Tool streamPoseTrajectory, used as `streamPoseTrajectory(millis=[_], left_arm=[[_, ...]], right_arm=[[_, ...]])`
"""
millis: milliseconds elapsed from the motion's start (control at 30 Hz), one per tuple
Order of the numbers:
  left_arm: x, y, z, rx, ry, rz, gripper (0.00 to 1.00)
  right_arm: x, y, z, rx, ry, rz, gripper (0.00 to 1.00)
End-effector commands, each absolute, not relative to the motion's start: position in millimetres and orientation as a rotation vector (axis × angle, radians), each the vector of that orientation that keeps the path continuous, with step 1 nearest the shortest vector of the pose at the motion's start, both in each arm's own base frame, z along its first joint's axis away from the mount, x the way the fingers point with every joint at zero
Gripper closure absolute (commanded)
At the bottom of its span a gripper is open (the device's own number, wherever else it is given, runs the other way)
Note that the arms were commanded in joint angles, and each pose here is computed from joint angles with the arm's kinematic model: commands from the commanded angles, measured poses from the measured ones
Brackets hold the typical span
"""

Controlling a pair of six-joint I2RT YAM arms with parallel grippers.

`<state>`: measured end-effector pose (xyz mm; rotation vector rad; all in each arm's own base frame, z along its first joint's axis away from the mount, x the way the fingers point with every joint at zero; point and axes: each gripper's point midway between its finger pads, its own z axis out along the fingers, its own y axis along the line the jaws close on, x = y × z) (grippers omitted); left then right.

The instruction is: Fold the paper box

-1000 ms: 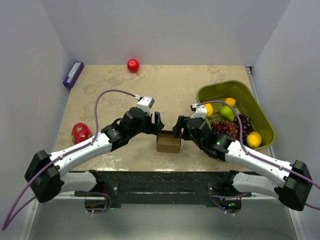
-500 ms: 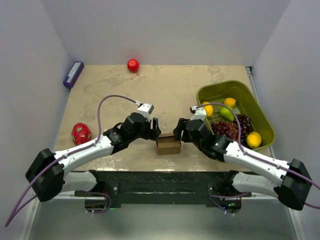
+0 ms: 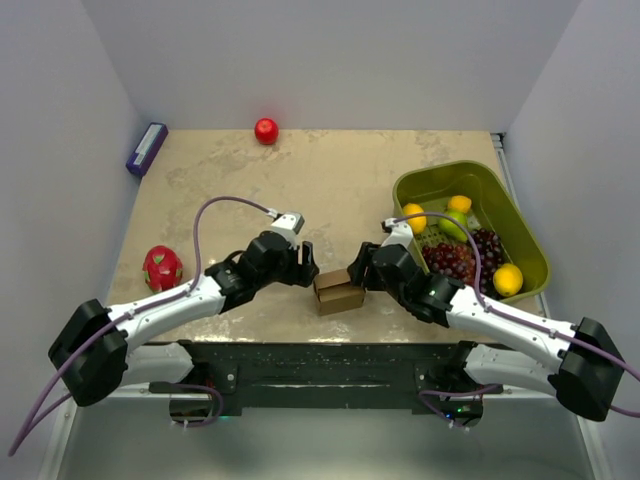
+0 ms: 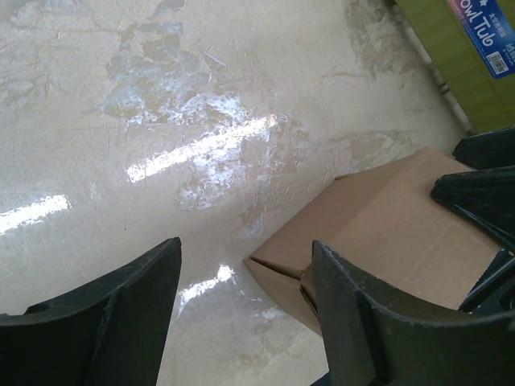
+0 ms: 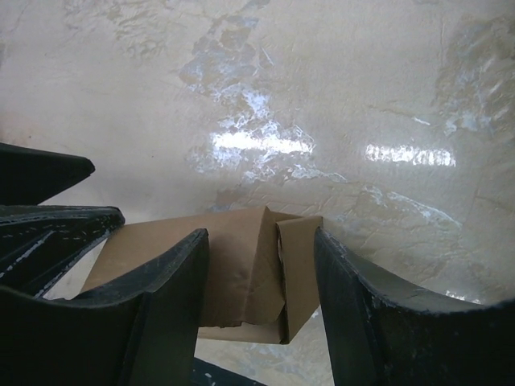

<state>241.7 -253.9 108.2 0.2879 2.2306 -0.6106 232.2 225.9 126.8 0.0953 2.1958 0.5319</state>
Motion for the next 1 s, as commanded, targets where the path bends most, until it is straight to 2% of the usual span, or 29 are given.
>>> streamPoseTrajectory(millis=[0, 167, 367, 733, 967], left_arm=[[248, -259, 138, 0.233, 2.137, -0.682, 0.30], [243, -259, 151, 0.198, 2.119, -0.730, 0.29], [221, -264, 160, 0.121, 2.084, -0.929, 0.25], [198, -283, 145, 0.019, 2.059, -1.195, 0.25], [193, -289, 134, -0.007, 2.078, -1.264, 0.26]], right_arm=[[226, 220, 116, 0.128, 2.212, 0.537, 0.45], [218, 212, 105, 0.155, 2.230, 0.537, 0.46], [215, 206, 99, 0.180, 2.228, 0.542, 0.46], [212, 205, 89, 0.186, 2.238, 0.547, 0.45], [209, 201, 85, 0.196, 2.235, 0.548, 0.44]])
